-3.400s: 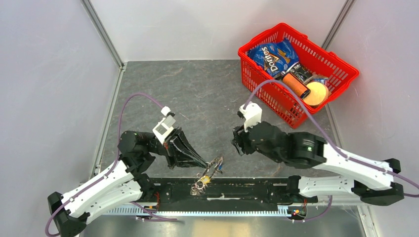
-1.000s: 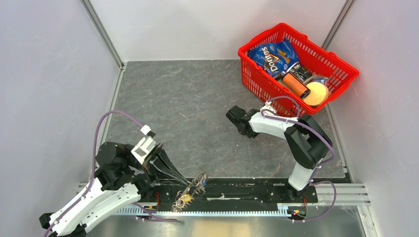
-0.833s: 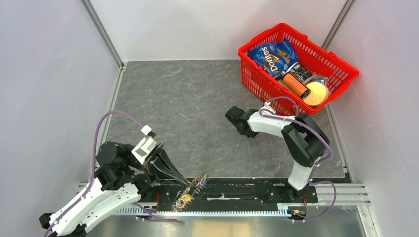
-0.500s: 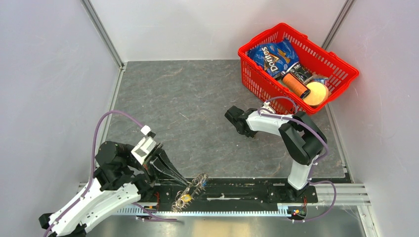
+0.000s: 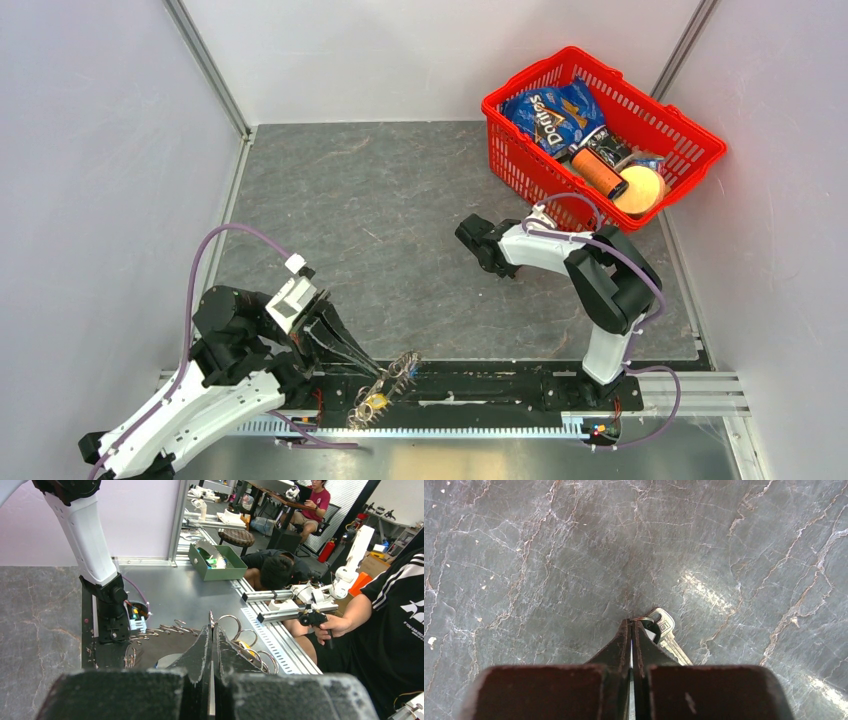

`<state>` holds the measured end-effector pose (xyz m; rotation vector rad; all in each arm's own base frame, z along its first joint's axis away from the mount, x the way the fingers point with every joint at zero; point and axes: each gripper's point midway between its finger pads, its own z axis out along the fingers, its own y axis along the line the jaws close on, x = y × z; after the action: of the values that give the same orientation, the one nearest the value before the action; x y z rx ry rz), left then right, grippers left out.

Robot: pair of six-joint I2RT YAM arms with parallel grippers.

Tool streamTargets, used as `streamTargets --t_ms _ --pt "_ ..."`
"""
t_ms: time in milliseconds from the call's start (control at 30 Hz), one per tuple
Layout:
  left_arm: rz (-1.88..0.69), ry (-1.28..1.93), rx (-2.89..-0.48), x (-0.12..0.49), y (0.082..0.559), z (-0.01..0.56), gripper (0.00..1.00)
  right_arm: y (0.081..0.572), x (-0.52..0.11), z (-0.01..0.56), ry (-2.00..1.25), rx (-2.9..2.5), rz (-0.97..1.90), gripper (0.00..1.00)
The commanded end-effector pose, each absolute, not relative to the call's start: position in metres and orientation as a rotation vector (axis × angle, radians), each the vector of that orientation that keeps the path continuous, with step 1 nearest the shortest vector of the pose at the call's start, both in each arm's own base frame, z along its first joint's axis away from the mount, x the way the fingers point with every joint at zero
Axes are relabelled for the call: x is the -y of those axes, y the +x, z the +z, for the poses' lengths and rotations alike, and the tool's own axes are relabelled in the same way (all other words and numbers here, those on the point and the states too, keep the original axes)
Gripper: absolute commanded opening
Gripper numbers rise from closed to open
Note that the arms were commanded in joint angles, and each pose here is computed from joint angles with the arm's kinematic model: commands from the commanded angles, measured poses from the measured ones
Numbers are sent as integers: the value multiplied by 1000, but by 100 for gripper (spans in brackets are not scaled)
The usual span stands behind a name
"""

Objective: Put the keys on the keyring

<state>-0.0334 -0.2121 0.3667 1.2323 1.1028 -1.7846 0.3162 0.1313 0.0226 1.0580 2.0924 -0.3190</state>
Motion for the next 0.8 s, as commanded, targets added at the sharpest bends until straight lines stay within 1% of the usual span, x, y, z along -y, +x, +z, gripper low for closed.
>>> streamTargets --t_ms 0,167,267,433,600,633,700,733,767 --pt "-1761 1244 -994 205 -40 388 2 326 -131 37 1026 -2060 -298 0" --pt "-1762 1225 -1002 206 -38 390 2 331 -146 48 912 -2094 -191 0" --pt "-1759 1213 -1000 206 -38 392 2 335 -167 58 787 -2130 -69 0" --pt "-1751 1197 -993 205 -37 393 2 325 -192 68 598 -2220 116 0" --pt "-1748 1186 -991 204 -37 393 2 316 -176 92 504 -2199 62 0" --pt "-1748 1185 -993 205 -36 392 2 315 -168 94 504 -2187 18 5" --pt "-1751 1185 -996 205 -36 392 2 313 -155 100 502 -2164 -57 25" --pt "-1751 1185 -995 205 -37 392 2 312 -148 101 502 -2159 -103 31" --pt "-1751 1183 -996 204 -37 392 2 312 -143 100 508 -2157 -130 34"
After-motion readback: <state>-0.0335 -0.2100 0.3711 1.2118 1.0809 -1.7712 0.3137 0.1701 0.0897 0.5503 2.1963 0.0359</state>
